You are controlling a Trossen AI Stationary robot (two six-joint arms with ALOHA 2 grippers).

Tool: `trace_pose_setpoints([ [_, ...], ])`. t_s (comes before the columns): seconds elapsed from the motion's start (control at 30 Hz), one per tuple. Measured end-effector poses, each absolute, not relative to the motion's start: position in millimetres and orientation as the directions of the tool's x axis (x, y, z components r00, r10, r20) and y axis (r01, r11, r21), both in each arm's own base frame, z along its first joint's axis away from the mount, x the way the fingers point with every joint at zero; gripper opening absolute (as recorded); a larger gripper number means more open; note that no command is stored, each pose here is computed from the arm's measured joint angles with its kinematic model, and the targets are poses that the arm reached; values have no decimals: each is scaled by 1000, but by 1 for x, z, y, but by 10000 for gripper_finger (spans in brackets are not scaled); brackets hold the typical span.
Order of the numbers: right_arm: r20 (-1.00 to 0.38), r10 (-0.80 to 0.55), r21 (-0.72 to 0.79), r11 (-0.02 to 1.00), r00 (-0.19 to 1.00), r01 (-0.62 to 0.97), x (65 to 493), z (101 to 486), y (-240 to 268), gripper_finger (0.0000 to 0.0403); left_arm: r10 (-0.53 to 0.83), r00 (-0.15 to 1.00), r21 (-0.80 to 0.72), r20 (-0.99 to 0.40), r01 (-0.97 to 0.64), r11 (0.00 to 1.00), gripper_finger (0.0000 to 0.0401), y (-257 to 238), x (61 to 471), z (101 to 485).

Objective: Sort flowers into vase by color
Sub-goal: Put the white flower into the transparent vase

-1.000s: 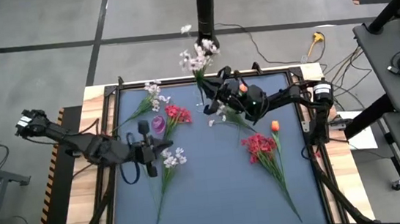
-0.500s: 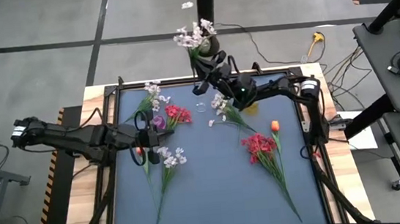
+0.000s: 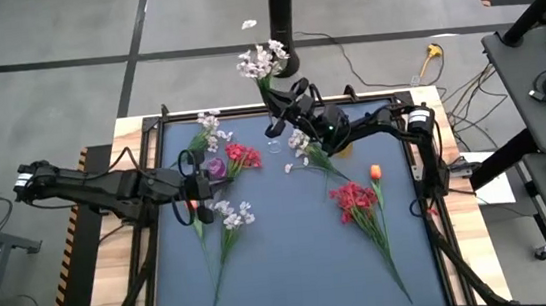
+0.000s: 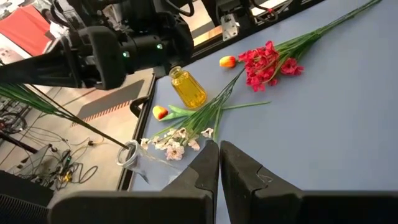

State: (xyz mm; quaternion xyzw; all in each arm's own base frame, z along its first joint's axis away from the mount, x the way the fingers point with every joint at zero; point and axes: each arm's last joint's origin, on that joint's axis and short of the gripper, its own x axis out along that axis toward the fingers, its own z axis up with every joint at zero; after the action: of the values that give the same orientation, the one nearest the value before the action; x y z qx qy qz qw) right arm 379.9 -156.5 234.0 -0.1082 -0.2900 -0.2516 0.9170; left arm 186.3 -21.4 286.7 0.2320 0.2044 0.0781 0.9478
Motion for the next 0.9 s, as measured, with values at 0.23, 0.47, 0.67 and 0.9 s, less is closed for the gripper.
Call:
trace_pose_setpoints([
  [0.23,574,-403,-55,850,713,525,379,229,-157,19,243,904,471,-351,-54,880,0,-21,186,287],
  [0.47,572,-403,-68,844,714,532,379,229,-157,25,243,905,471,-350,-55,880,0,-21,186,287],
  [0.67,557,-407,-90,837,724,540,380,227,-157,40,243,905,471,-350,-55,880,0,-21,186,287],
  [0.9,557,-407,-96,834,724,543,380,227,-157,58,244,905,471,-350,-55,880,0,-21,186,287],
])
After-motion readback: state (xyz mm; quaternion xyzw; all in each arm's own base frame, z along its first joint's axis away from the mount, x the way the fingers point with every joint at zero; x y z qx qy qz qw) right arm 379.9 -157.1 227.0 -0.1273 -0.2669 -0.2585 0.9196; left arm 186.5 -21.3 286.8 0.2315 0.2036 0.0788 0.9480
